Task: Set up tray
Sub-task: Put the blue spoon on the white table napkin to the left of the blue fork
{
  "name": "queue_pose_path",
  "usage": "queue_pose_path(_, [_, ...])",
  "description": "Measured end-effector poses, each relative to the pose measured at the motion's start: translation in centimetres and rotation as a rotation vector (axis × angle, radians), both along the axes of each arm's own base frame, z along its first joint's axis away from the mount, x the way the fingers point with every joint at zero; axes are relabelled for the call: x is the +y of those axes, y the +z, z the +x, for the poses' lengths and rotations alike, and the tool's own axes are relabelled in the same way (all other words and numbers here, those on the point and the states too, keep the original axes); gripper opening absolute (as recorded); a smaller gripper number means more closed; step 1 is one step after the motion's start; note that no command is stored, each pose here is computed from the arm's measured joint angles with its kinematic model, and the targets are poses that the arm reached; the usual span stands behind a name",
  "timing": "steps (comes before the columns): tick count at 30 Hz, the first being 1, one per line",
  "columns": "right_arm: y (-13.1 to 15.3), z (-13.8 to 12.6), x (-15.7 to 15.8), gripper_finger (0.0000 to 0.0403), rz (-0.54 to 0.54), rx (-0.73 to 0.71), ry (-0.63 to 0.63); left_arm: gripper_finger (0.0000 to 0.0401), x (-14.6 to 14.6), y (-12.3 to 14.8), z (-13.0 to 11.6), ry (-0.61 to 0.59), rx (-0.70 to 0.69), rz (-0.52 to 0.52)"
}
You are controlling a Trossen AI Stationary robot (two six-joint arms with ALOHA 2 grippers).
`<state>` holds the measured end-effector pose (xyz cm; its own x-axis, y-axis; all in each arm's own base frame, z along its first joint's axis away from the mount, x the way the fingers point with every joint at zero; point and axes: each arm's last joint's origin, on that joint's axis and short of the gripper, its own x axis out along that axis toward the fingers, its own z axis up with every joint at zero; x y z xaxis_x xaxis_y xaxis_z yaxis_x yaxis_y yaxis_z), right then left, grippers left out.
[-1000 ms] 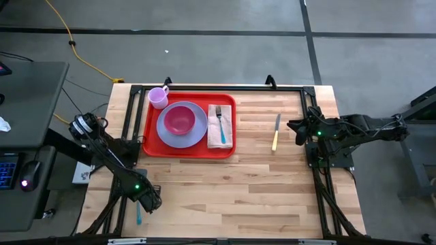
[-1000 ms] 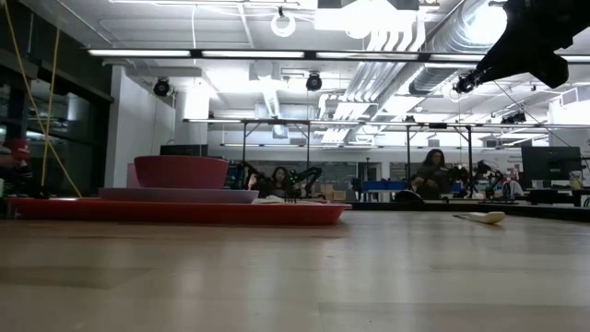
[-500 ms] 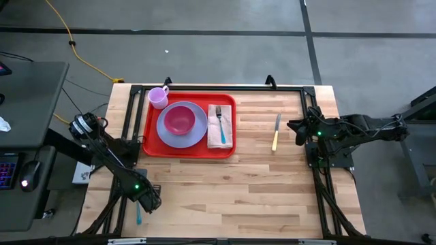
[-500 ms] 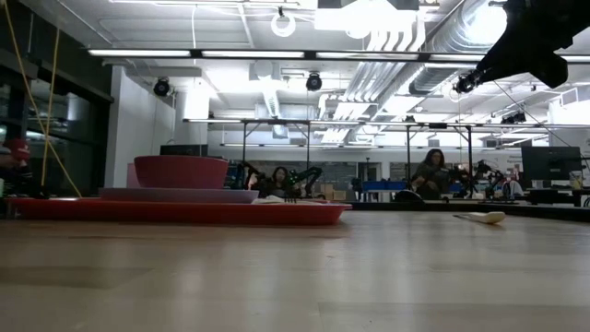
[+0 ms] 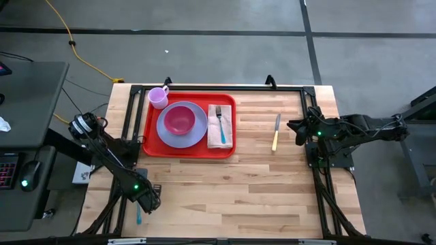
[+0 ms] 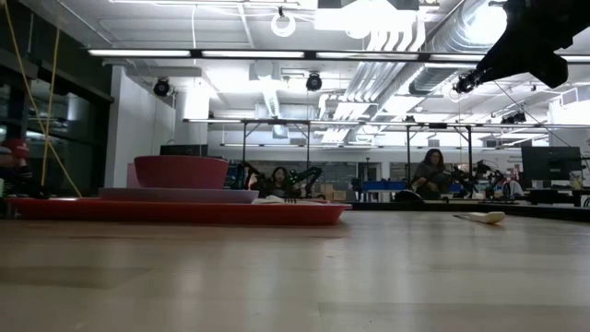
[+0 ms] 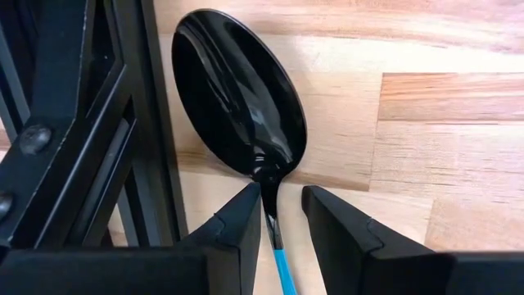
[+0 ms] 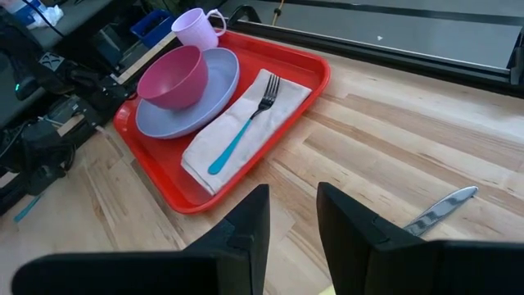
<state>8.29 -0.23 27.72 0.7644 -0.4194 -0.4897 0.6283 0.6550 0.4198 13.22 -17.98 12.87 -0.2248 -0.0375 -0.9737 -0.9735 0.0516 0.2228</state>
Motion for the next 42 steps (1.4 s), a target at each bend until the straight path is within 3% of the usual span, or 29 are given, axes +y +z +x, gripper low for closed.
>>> queue_pose_path(7, [0.0,0.0,0.0,0.0082,0.000,-0.001,0.000,0.0138,-0.1,0.2,0.1,-0.004,-0.011,-0.001])
queue_pose_path(16, [0.2,0.1,0.0,0.0082,0.005,-0.029,0.000,0.0138,-0.5,1.2,1.5,0.055,-0.155,0.089])
queue_pose_path(35, [0.5,-0.2,0.0,0.0082,-0.004,-0.056,0.015,0.0138,-1.2,1.6,2.0,0.043,-0.156,0.005])
queue_pose_path(42, [0.5,-0.3,0.0,0.0082,-0.012,-0.059,0.020,0.0087,-1.5,1.2,2.3,0.040,-0.167,0.005])
